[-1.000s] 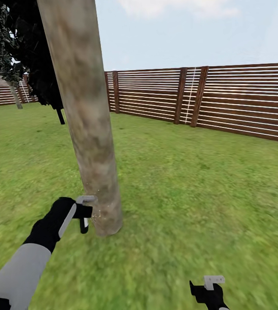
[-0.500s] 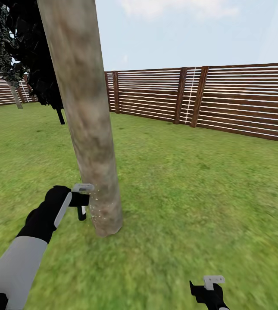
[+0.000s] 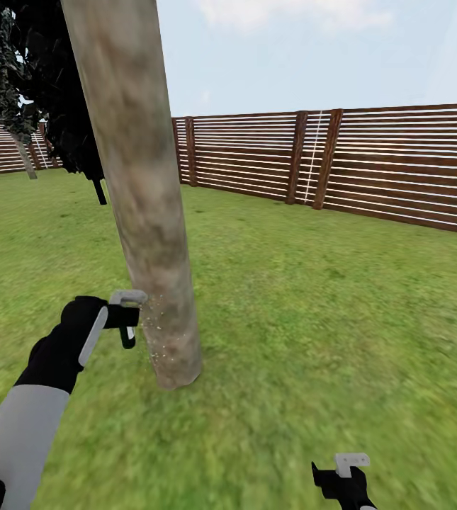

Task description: In the garden, pick up the pesticide atomizer on the floor and spray pesticide onto both trees until each tree trunk is fully covered.

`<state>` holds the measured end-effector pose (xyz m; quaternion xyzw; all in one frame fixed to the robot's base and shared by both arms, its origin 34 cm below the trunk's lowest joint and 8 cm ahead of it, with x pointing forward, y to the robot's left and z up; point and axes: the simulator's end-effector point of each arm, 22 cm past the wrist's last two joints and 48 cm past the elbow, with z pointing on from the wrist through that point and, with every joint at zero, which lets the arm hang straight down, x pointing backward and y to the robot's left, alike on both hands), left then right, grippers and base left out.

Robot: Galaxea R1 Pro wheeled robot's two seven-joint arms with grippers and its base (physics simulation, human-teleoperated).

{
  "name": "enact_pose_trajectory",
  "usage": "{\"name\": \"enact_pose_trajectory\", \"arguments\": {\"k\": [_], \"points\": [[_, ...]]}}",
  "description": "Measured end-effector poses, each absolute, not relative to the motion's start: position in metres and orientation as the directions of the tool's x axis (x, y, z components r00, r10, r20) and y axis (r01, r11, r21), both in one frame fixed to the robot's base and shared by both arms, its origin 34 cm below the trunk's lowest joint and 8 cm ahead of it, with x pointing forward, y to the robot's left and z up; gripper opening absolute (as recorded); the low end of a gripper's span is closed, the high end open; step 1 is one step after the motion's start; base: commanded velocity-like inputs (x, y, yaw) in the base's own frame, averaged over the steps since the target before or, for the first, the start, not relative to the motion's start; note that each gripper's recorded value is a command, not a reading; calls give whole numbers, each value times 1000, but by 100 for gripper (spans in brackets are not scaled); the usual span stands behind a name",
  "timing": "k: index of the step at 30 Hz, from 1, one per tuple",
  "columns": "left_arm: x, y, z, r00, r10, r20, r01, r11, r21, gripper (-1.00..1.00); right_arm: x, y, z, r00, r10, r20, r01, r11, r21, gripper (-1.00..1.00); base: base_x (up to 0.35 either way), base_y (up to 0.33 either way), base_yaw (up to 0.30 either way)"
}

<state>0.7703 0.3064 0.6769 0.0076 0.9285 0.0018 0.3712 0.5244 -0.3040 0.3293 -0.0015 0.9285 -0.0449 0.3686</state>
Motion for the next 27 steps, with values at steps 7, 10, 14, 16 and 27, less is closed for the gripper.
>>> {"name": "enact_pose_trajectory", "arguments": {"k": [7, 10, 14, 16, 27], "points": [[742, 301, 590, -836, -15, -548, -3, 1000, -23, -100, 524, -304, 329, -729, -36, -684, 30, 996, -85, 100, 0, 0, 0], [735, 284, 546, -848, -17, -529, 3, 999, -37, -100, 524, -304, 329, -728, -36, -684, 31, 996, -84, 100, 0, 0, 0], [725, 284, 505, -846, -23, -532, -8, 999, -31, -100, 524, -304, 329, -729, -36, -684, 30, 996, -85, 100, 0, 0, 0], [719, 286, 491, -850, -27, -526, -13, 999, -29, -100, 524, -304, 329, -728, -36, -684, 30, 996, -85, 100, 0, 0, 0], [653, 303, 424, -892, 15, -452, 0, 999, 35, -100, 524, -304, 329, -729, -36, -684, 30, 996, -84, 100, 46, -173, 2]]}}
